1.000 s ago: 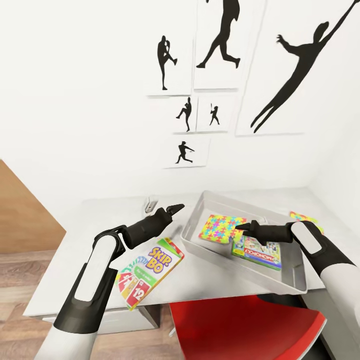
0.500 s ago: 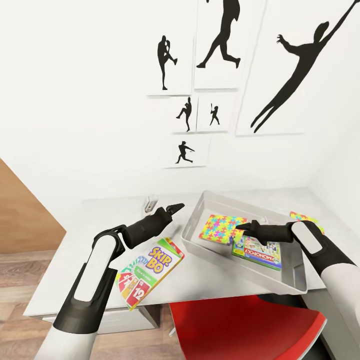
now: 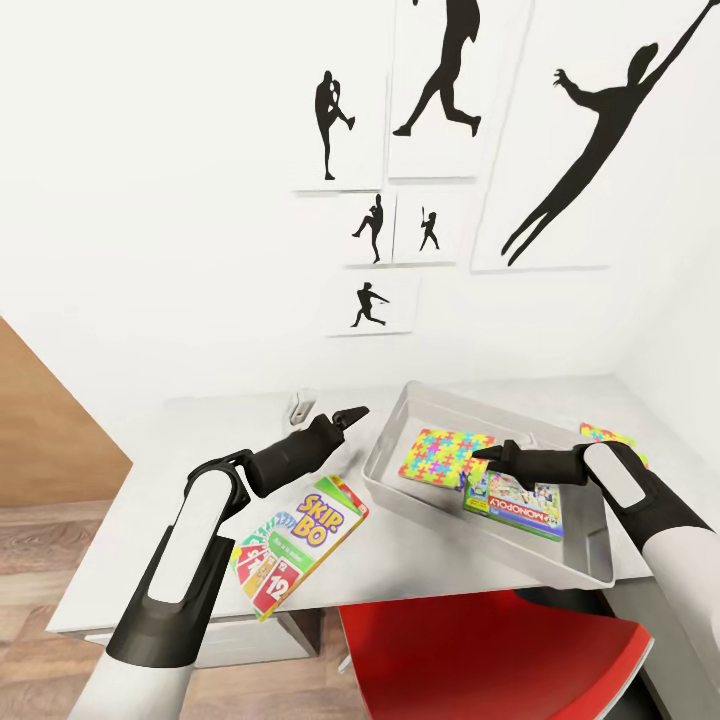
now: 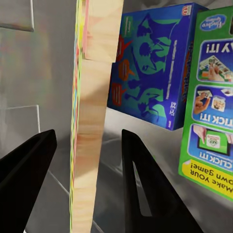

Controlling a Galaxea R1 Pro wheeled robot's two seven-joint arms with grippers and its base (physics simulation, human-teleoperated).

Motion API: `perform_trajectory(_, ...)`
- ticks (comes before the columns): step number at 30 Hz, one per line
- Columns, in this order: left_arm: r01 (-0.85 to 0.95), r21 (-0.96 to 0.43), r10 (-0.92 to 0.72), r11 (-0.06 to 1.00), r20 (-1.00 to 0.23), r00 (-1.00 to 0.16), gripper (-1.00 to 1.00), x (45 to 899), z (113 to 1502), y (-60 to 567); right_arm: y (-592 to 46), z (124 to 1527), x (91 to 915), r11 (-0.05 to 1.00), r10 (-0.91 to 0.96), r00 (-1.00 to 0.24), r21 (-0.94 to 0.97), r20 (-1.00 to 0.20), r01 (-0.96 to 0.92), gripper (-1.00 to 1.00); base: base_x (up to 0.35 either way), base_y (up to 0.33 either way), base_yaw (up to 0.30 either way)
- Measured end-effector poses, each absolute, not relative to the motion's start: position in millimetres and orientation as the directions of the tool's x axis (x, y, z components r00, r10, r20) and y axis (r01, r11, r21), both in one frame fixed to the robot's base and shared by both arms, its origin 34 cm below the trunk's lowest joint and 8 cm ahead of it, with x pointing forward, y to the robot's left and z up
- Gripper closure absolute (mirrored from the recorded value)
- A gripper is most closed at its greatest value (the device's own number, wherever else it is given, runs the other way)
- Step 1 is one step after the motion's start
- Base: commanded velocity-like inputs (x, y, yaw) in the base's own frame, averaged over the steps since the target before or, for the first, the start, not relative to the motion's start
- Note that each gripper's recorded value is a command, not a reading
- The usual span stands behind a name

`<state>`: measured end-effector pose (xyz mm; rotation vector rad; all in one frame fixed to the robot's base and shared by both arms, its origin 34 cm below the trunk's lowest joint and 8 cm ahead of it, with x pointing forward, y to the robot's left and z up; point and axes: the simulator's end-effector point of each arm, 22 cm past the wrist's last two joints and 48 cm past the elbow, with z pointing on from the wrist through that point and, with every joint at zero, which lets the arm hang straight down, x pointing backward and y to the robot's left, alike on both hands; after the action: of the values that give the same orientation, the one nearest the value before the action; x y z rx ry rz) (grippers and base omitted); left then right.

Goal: Put all the toys in the child's room - the three board games (two on the bed and one on the table), the two jigsaw puzzles on the table, and the tennis ball on the table - inside the toy box on the table in the child's room.

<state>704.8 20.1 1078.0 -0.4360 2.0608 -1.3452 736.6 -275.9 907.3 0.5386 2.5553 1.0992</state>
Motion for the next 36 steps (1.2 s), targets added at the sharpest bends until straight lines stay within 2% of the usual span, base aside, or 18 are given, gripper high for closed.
perform_trajectory(36,0.064,-0.904,-0.582,0.422,-0.324,-0.746,-1.00,704.7,1078.3,19.5,-268.9,920.4,749.6,0.634,0.446,-0.882,0.749,-0.152,0.191,1.00,0.000,0.000,0.000)
